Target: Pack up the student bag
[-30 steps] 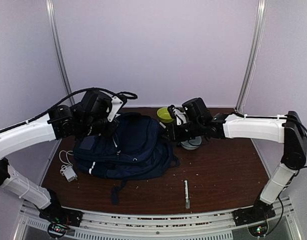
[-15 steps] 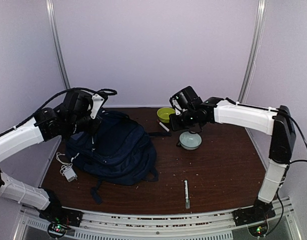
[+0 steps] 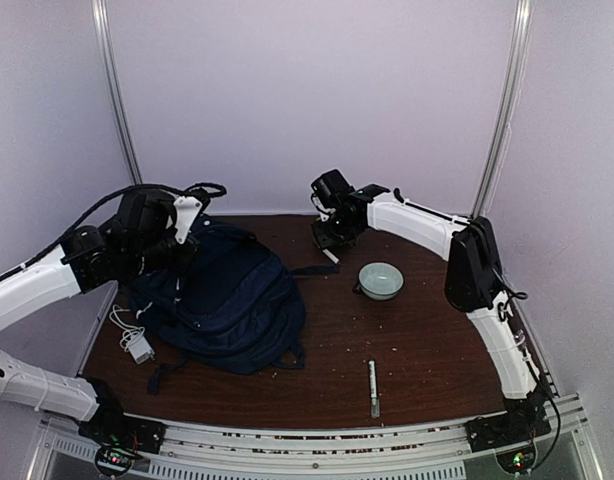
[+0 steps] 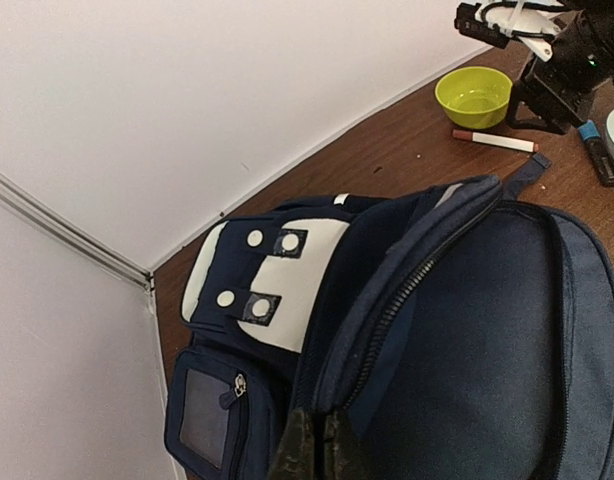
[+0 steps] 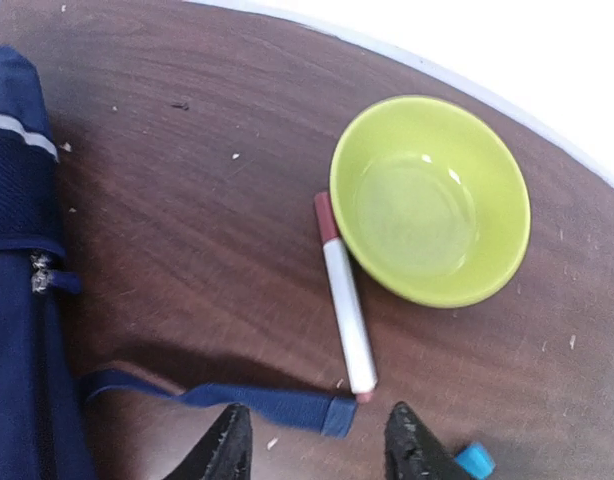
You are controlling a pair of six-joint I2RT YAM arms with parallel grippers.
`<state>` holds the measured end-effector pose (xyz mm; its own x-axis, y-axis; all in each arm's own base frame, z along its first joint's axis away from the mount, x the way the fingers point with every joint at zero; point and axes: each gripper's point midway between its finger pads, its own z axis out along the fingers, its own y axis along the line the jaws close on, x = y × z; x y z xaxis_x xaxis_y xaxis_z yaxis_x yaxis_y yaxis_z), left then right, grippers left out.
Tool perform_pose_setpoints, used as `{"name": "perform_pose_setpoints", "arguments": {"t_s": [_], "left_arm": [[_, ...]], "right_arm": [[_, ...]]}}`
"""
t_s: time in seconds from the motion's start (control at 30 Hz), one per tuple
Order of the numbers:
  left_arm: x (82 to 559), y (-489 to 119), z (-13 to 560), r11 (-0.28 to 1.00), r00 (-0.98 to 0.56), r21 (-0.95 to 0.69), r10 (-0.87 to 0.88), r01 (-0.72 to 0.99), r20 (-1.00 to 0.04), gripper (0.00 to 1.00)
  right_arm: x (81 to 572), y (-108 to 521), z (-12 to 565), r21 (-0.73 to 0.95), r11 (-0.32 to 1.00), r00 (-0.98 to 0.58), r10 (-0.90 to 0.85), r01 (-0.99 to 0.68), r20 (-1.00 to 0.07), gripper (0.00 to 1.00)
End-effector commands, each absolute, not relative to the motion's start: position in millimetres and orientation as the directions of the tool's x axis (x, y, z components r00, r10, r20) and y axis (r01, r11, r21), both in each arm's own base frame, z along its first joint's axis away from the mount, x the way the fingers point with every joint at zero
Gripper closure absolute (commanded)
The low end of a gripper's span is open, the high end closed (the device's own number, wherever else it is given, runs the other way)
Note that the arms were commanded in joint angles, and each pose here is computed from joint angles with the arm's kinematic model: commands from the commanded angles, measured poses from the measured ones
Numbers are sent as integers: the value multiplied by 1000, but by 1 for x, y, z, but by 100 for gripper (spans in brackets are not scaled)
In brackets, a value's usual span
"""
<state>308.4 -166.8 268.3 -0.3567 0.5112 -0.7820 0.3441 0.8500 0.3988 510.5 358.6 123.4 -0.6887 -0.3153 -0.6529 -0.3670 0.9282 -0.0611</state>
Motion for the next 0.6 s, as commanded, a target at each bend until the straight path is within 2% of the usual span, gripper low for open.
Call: {"name": "perform_pose_setpoints", "arguments": {"t_s": [0.0, 0.03, 0.1, 0.13, 0.17, 0.23, 0.37, 0.57], "left_arm": [[329, -179, 299, 877, -275, 370, 453, 306, -848, 100], [330, -181, 299, 874, -274, 372, 458, 312, -845, 100], [333, -185, 299, 868, -272, 379, 468, 322, -841, 100], [335, -187, 299, 863, -271, 384, 475, 328, -837, 100], [336, -189, 299, 860, -269, 388, 480, 332, -835, 100], [341, -194, 298, 851, -268, 400, 496, 341, -826, 100], [347, -199, 297, 840, -268, 418, 515, 346, -814, 100], [353, -204, 295, 834, -279, 425, 527, 352, -803, 100]], "right_arm": [[515, 345, 96, -107, 913, -726, -379, -393, -574, 41], [516, 343, 91, -107, 915, -731, -378, -389, -568, 34], [519, 337, 80, -107, 921, -746, -369, -375, -554, 9], [521, 335, 77, -102, 924, -753, -362, -370, -550, 7], [521, 334, 72, -97, 925, -758, -358, -367, -545, 7], [521, 336, 64, -83, 920, -763, -365, -382, -533, 14], [522, 339, 62, -81, 915, -758, -374, -395, -534, 21], [516, 327, 58, -102, 928, -784, -359, -359, -506, 26]]}}
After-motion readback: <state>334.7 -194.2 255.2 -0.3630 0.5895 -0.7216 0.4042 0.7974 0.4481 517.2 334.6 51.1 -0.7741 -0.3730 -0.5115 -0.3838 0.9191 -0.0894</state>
